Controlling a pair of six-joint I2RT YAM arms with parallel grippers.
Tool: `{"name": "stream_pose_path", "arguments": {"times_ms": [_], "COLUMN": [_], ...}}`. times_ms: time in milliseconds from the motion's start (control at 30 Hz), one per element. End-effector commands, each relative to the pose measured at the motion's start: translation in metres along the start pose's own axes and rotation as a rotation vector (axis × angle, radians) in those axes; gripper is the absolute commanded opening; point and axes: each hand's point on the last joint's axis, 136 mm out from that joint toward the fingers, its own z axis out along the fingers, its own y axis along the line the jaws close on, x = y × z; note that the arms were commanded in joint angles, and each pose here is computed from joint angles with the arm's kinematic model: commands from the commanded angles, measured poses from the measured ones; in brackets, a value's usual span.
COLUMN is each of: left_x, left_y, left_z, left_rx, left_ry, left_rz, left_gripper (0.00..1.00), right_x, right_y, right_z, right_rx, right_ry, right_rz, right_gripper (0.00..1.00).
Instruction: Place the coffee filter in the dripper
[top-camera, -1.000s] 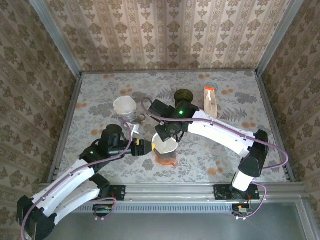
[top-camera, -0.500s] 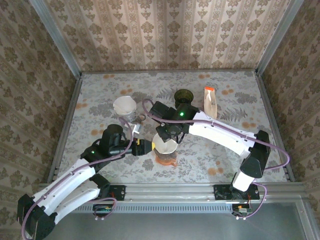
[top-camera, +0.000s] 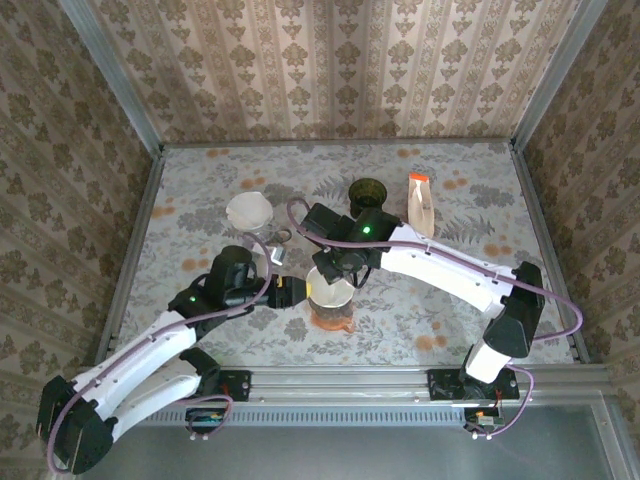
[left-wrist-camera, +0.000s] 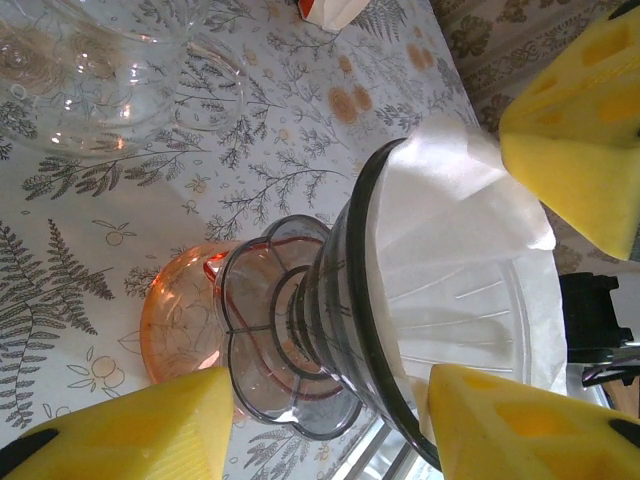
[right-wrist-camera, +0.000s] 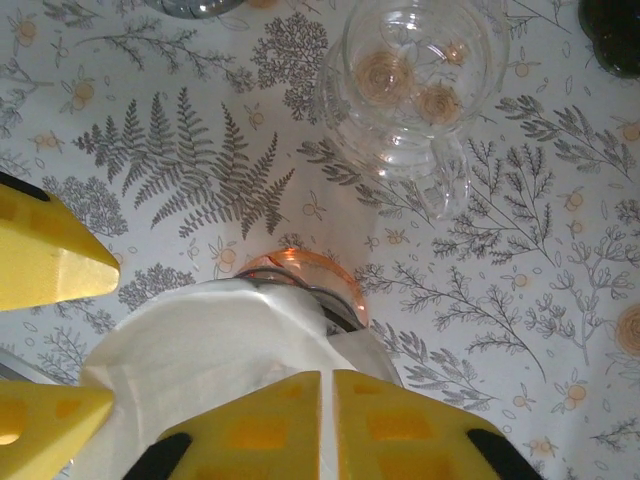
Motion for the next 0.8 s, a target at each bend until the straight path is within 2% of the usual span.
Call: {"name": "stream_pose_path", "arguments": {"times_ms": [0,167,333,533,767], "left_x": [-0.007,-0.007,-0.008,-0.008,-0.009], "left_y": [-0.011,-0.012,-0.012,-0.012,-0.013], "left_z": [-0.003,-0.004,-0.004,-0.003,-0.003], "left_rx": [0.027,0.028,0.031,0.030,0.031], "left_ry": [-0.020,-0.019,-0.023,-0.020,-0.022], "left_rz": [0.034,0.033,0.032,0.026,0.025], "left_gripper": [0.55,0.54,0.54,0.55,0.55], "right_x": [-0.004,-0.007,0.012,0.034,0.041], "right_y": [-0.010,-0.024,-0.026,-0.022,-0.040], "right_z": [-0.012,-0.024,-0.013,0.015,0.015], "right_rx": [0.025,0.050,0.011,0.000,0.073], "right_ry": [-0.051,-0.105,-0.047,0.022,-0.009], "right_rz": [0.025,0.038,0.051,0.068,0.120], "right_gripper": [0.22,0.54,0.67,0.71,0.71]}}
